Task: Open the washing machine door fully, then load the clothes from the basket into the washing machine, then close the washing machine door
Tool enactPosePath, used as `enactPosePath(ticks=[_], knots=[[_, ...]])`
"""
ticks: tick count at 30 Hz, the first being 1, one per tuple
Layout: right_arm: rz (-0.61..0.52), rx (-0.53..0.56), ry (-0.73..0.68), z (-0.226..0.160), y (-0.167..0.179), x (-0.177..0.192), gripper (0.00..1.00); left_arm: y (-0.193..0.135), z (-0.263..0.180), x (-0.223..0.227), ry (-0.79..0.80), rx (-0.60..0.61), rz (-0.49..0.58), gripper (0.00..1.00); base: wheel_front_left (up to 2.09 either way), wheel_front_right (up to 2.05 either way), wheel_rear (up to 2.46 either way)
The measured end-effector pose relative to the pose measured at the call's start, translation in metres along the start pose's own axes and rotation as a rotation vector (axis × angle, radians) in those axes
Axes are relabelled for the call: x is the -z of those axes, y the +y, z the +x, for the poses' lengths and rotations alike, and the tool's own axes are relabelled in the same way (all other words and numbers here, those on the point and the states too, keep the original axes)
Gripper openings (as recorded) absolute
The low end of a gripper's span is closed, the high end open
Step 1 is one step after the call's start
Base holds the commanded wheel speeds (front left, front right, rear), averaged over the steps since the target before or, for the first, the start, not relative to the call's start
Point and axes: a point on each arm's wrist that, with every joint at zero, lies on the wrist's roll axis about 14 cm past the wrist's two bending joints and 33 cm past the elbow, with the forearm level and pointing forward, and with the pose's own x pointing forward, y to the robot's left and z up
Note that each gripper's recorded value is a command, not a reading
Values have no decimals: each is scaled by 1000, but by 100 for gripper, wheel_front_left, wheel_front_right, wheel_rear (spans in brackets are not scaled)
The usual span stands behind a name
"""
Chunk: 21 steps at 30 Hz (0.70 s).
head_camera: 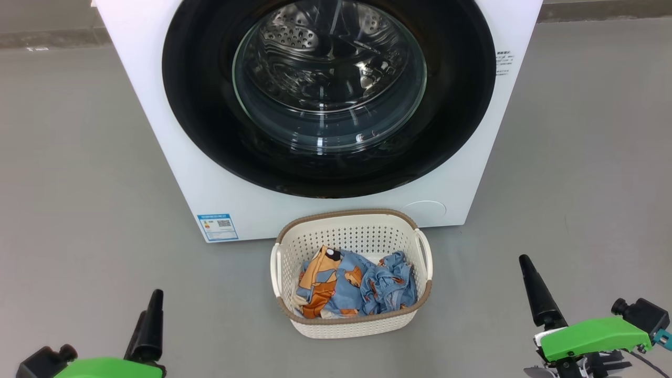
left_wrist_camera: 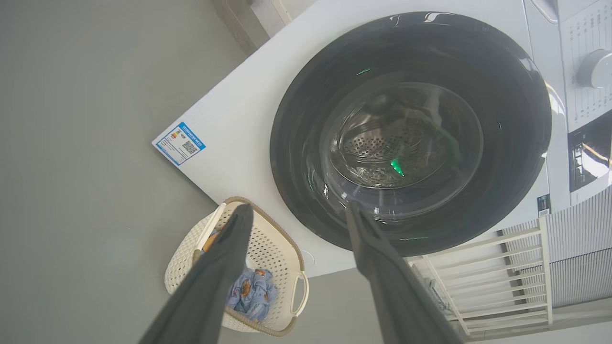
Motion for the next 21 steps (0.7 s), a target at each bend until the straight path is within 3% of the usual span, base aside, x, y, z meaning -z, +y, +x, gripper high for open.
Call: enactPosePath(ticks=[21], knots=[[-381, -47, 27, 2, 8, 8, 100, -11, 0, -2, -5, 58, 366, 100, 0, 0, 0]])
